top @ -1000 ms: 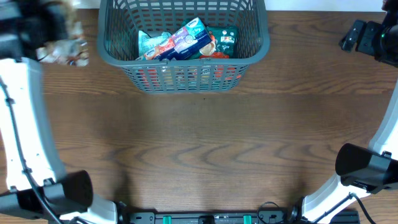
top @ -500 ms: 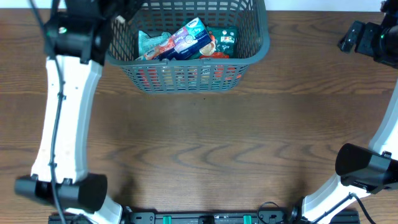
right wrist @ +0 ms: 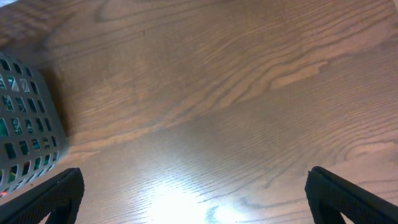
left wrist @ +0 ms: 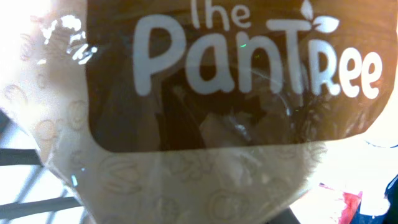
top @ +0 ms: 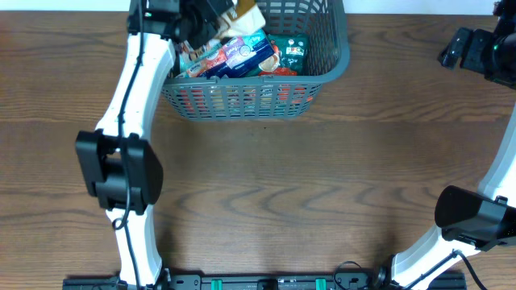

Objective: Pack container
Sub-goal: 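Lift the snack bag and drop it into the basket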

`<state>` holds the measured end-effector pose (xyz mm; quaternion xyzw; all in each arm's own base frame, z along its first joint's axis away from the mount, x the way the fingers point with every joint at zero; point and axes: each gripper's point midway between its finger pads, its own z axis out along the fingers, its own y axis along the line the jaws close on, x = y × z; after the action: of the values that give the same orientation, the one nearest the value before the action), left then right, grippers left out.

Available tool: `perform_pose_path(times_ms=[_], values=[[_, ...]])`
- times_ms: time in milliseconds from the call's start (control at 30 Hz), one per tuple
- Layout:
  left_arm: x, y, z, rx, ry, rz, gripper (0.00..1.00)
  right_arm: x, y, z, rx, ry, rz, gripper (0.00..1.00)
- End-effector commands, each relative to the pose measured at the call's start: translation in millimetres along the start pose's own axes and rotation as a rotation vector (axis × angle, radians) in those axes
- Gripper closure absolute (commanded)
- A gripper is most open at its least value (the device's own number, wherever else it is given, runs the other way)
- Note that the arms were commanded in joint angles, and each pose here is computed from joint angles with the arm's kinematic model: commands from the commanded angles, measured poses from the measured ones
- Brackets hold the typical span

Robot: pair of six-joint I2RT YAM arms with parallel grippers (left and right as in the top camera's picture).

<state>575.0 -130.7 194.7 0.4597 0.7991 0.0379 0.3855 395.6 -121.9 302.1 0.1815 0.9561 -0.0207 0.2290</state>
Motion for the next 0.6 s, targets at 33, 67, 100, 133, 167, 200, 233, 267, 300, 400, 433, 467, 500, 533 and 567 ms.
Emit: perform_pose_path(times_ms=[33,67,100,133,167,200,233,267,300,400,433,467,500,533,567], values=[[9.7,-15.0,15.9,0.059,0.025,0.005,0.94,2.2,0.8,2.0,-0.007,0.013,-0.011,0.01],[15.2,-19.3,21.0,0.075,0.040,0.001,0.94,2.2,0.8,2.0,-0.007,0.013,-0.011,0.01],[19.5,-22.6,24.9,0.087,0.052,-0.003,0.94,2.2,0.8,2.0,-0.007,0.013,-0.011,0.01],[21.0,-24.2,26.5,0.093,0.056,-0.006,0.94,2.2,0.8,2.0,-0.007,0.013,-0.011,0.01],[22.5,-25.4,27.7,0.097,0.061,-0.017,0.93,2.2,0.8,2.0,-0.007,0.013,-0.011,0.01],[22.9,-25.8,27.8,0.098,0.063,-0.032,0.83,2.1,0.8,2.0,-0.007,0.013,-0.011,0.01],[23.3,-25.9,27.7,0.098,0.065,-0.040,0.66,2.1,0.8,2.0,-0.007,0.013,-0.011,0.01],[22.5,-25.4,26.6,0.096,0.064,-0.053,0.55,2.0,0.7,2.0,-0.007,0.012,-0.012,0.01],[21.4,-24.5,25.0,0.093,0.062,-0.067,0.50,1.8,0.8,2.0,-0.007,0.012,-0.012,0.01],[17.3,-23.3,13.7,0.089,0.064,-0.142,0.34,0.4,0.7,2.1,-0.007,0.006,-0.032,0.01],[15.9,-23.6,6.8,0.091,0.067,-0.148,0.28,0.2,0.7,2.1,-0.007,0.005,-0.047,0.01],[15.1,-23.9,-0.7,0.093,0.072,-0.149,0.28,-0.2,0.7,2.1,-0.007,0.003,-0.056,0.01],[12.9,-23.6,-11.8,0.093,0.075,-0.150,0.27,-1.8,0.9,2.1,-0.007,-0.004,-0.061,0.01],[10.3,-23.3,-24.8,0.091,0.079,-0.150,0.27,-4.7,1.1,2.0,-0.008,-0.015,-0.065,0.01],[8.7,-21.8,-37.6,0.081,0.086,-0.150,0.26,-8.1,1.3,1.9,-0.009,-0.029,-0.065,0.01]])
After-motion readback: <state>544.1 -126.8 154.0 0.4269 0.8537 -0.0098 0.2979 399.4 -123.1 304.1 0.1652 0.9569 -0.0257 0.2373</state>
